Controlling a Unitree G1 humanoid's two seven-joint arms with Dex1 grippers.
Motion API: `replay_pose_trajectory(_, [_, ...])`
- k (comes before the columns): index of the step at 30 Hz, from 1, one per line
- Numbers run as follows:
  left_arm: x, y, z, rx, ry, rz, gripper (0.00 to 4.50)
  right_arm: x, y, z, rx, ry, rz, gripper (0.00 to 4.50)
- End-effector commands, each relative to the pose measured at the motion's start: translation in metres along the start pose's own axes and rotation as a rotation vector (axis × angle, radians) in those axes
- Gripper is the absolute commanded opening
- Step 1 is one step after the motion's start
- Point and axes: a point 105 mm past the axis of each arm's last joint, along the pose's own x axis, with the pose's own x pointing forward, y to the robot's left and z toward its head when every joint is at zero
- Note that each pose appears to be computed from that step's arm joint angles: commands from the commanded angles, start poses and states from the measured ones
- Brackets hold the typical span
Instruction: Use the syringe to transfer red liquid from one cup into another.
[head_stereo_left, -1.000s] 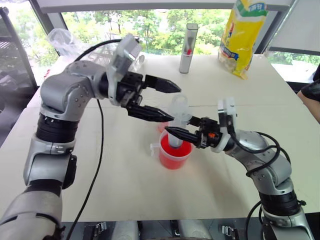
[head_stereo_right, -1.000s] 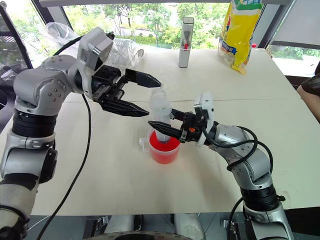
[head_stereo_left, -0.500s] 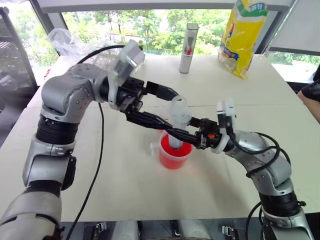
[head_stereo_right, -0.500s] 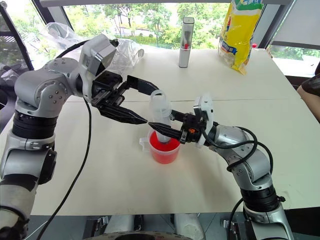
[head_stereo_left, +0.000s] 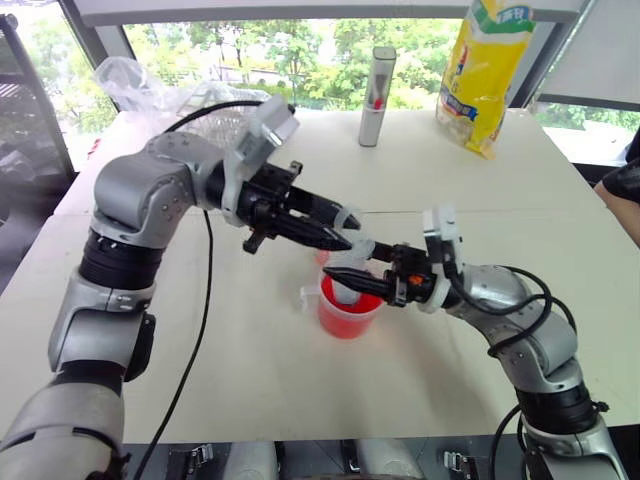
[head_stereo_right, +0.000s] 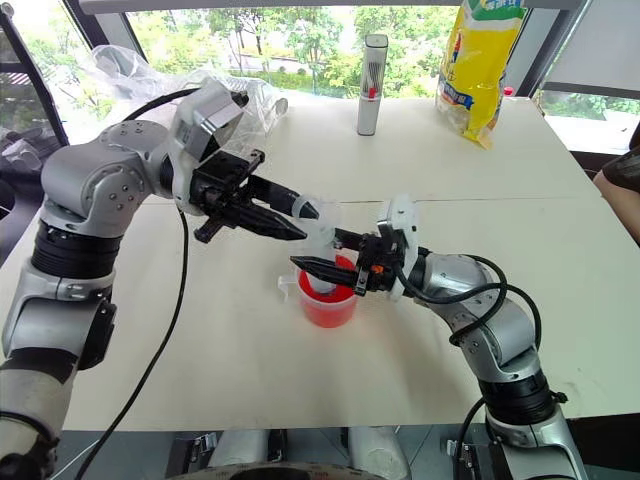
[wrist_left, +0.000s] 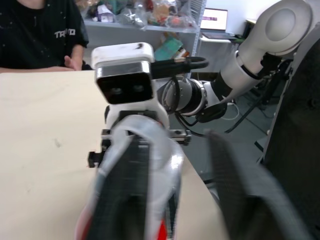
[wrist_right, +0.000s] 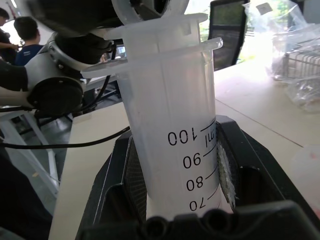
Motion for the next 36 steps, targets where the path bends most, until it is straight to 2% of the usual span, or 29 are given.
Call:
replay_pose_trajectory(1, [0.008,-0.006,0.002,0.025,0.010,-0.068,0.05,-0.003,-0.004,0.013,-0.048,-0.037,-0.030,1.50])
replay_pose_trajectory(8, [0.011,0.005,0.000,0.025,-0.016,-0.028,0.05,-0.004,-0.007,0.011,-0.052,-0.036,-0.042,1.50])
replay_pose_trajectory(18, [0.016,0.016,0.020,0.070,-0.091,0.020,0.05,-0.006,-0.015,-0.003,-0.034,-0.012,-0.080,1.50])
replay_pose_trajectory(36, [0.011,0.019,0.051,0.156,-0.145,0.041,0.05,-0.001,0.004,-0.021,0.072,0.015,-0.020,1.50])
